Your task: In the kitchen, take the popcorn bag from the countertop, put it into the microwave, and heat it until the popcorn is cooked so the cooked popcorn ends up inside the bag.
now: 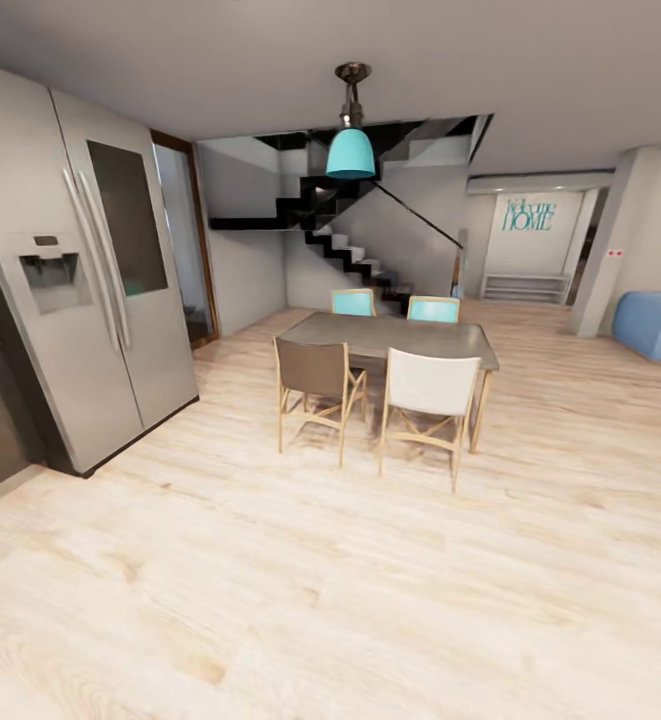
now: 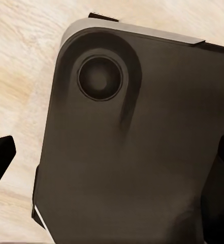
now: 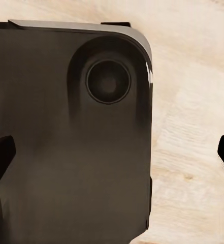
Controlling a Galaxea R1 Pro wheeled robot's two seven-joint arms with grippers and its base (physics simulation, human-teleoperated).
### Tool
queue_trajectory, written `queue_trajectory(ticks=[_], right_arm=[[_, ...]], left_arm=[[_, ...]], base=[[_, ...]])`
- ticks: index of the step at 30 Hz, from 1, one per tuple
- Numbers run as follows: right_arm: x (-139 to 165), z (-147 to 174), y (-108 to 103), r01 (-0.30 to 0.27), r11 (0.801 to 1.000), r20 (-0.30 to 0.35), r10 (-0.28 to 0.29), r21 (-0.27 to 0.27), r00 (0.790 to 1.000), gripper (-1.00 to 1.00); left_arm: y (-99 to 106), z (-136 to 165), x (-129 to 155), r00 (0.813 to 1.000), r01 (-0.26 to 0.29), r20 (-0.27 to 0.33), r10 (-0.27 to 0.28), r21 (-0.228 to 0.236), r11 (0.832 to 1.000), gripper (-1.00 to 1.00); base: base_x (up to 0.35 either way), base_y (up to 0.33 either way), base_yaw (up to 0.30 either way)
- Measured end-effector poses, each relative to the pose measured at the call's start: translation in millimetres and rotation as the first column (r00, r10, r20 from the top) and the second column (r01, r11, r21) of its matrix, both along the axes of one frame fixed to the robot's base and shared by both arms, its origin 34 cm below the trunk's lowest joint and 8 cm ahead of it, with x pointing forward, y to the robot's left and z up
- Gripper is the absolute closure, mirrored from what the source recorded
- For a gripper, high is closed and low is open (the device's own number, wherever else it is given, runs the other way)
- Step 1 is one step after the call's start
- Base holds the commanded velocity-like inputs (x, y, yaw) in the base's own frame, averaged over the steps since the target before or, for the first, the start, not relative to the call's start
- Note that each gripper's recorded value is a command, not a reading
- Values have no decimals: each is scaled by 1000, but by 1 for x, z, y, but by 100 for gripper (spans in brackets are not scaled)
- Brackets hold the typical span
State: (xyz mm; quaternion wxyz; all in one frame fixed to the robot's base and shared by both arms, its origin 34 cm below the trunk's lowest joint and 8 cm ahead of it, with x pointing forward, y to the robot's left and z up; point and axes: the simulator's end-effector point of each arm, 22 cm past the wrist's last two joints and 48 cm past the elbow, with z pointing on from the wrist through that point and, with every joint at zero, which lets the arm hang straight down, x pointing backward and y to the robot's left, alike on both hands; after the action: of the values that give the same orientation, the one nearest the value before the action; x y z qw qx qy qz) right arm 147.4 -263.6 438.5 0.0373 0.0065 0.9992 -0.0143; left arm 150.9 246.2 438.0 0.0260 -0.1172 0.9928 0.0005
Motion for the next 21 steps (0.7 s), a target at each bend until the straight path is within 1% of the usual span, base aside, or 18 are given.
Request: queue_trajectory(ticks=[21], right_arm=[[0,0,0,0,1000,0,0,0,1000,-100]], left_arm=[[0,0,0,1000,0,0,0,0,1000,-100]], base=[[0,0,280]])
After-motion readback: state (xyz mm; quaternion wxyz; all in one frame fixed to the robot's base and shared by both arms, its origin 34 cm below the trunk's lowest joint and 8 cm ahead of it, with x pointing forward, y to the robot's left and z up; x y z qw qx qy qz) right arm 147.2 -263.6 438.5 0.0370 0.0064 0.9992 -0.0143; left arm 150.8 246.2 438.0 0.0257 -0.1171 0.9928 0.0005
